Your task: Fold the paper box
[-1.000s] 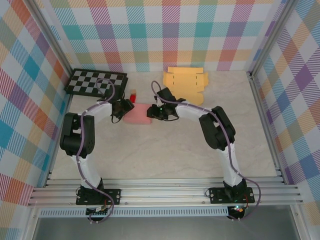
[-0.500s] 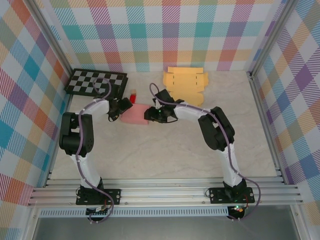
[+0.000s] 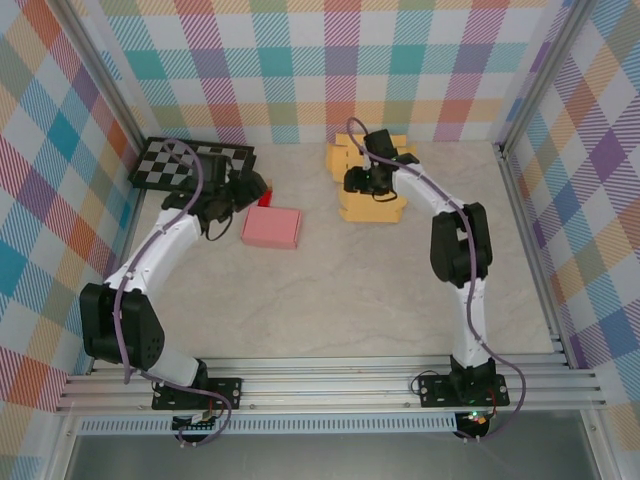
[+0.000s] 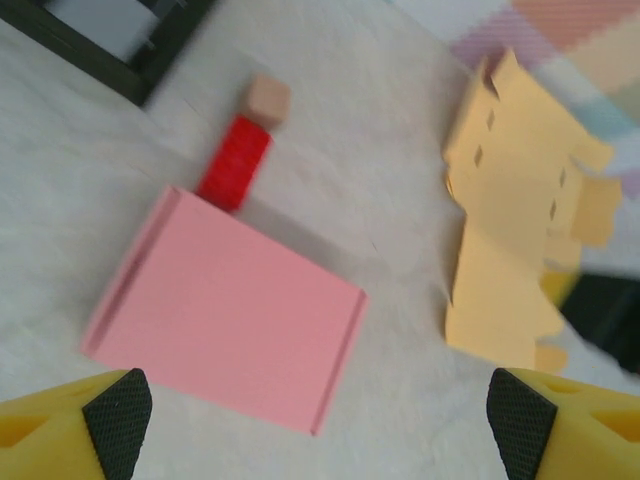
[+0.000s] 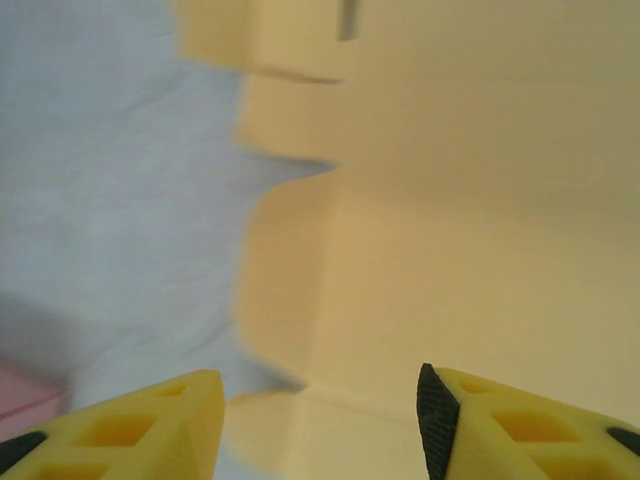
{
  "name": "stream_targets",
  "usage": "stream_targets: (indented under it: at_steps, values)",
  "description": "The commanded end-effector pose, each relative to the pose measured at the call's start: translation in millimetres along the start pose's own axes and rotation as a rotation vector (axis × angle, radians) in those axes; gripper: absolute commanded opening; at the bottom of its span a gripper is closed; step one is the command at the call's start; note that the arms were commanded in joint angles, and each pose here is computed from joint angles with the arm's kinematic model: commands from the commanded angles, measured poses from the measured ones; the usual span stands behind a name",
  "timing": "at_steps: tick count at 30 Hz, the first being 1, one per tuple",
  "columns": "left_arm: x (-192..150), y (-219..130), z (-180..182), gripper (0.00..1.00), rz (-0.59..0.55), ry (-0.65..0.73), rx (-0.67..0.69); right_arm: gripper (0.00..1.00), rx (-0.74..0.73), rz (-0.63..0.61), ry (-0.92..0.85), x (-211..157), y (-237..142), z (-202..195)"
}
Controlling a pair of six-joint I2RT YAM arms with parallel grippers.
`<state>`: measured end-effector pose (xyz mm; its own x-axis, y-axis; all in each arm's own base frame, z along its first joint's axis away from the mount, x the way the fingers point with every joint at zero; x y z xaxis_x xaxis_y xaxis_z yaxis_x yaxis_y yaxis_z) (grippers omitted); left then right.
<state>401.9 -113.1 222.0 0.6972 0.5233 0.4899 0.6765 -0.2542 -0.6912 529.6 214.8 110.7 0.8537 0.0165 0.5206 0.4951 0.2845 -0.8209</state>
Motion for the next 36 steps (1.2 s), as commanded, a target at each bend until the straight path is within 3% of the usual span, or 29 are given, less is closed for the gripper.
stream_targets:
  at_steps: [1, 9, 20, 28, 36]
  values:
    - [-26, 7, -15, 0.89, 0.066, 0.041, -0.043, 0.55, -0.169, 0.173, -0.095, -34, 34, -32]
    - [-62, 18, -41, 0.88, 0.138, 0.145, -0.075, 0.53, -0.237, 0.337, -0.079, -72, 46, -49]
    - [-105, 38, -50, 0.87, 0.234, 0.19, -0.037, 0.53, -0.215, 0.536, -0.035, -196, -6, -52]
    - [-128, 52, -74, 0.87, 0.294, 0.248, -0.085, 0.53, -0.075, 0.598, -0.006, -283, -65, -17]
    - [-159, 102, -76, 0.85, 0.35, 0.422, -0.074, 0.53, 0.004, 0.53, 0.058, -306, -106, -9]
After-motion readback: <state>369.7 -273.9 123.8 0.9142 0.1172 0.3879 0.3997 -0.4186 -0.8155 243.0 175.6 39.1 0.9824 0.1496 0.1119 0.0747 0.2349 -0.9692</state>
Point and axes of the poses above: each hand's point on the last joint's axis, 136 mm out from that joint toward the fingers, its own y axis out along the fingers, its own z axis along the line the jaws close on, x = y × z, the point moved 2 cm from there along -y, back along the fingers, and after that the axes turned 2 degrees about -y, right-handed, at the moved point
